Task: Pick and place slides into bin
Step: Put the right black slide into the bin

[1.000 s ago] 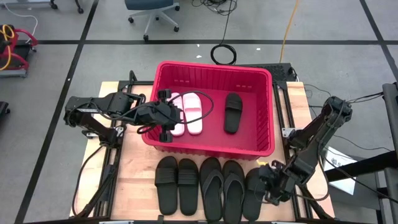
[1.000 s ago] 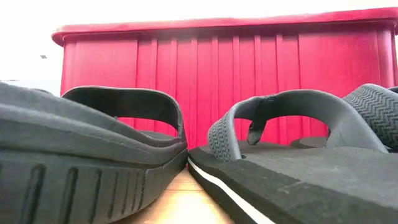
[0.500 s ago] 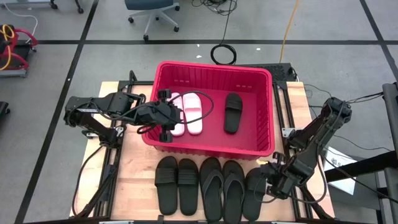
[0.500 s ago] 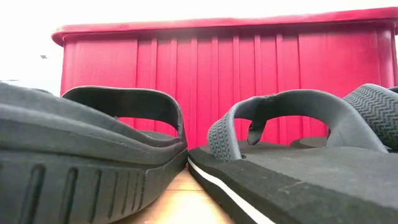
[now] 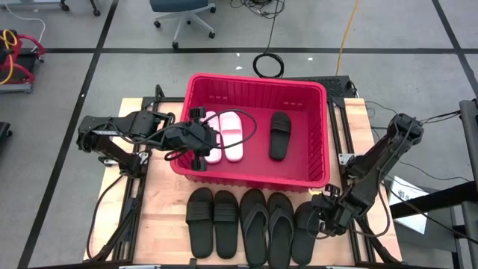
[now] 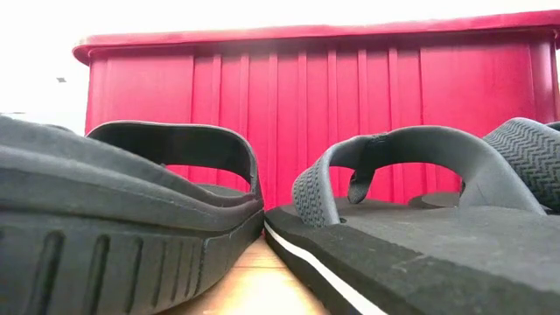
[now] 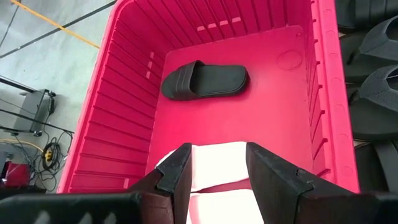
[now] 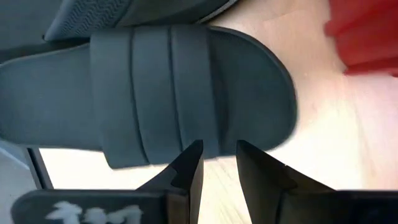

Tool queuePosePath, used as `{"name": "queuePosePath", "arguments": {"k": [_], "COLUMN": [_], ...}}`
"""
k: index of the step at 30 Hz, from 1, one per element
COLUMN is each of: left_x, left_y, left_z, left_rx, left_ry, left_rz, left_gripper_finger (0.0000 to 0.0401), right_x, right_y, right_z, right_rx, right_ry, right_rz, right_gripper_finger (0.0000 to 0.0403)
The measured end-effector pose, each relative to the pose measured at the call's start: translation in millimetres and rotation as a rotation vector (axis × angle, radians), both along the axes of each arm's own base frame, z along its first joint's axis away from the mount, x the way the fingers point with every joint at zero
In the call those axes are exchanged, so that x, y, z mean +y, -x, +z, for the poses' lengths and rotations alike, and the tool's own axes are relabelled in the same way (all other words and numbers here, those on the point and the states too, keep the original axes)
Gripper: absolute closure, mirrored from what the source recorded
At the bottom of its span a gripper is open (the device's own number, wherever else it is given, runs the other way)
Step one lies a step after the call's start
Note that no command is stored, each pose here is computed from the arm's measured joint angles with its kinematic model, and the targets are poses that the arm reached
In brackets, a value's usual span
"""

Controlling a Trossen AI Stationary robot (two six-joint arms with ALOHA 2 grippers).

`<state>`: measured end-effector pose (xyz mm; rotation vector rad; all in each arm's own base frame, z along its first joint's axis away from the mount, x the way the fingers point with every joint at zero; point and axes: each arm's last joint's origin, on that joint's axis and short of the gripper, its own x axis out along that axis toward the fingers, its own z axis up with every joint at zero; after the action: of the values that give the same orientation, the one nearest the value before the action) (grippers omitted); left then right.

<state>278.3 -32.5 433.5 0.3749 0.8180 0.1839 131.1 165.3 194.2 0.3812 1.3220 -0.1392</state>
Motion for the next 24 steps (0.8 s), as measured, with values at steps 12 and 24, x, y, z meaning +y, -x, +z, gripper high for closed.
{"name": "queuePosePath", "arguments": {"k": [12, 24], "left_x": [0.0, 0.0], "left_y": [0.0, 0.0], "left_z": [0.0, 0.0], "left_rx": [0.002, 0.002], "left_ry": [-0.003, -0.004], "left_rz": [-0.003, -0.004], "left_gripper_finger": [0.0254, 0.0254], "right_x": [-18.7, -45.7], "right_y": [14.4, 35.2], "right_z": [-10.0, -34.6], "right_rx": [-0.135, -0.234], "right_ry": [-0.204, -0.395], "right_rz": [-0.047, -0.102], "right_gripper_finger": [0.0316, 0.0316]}}
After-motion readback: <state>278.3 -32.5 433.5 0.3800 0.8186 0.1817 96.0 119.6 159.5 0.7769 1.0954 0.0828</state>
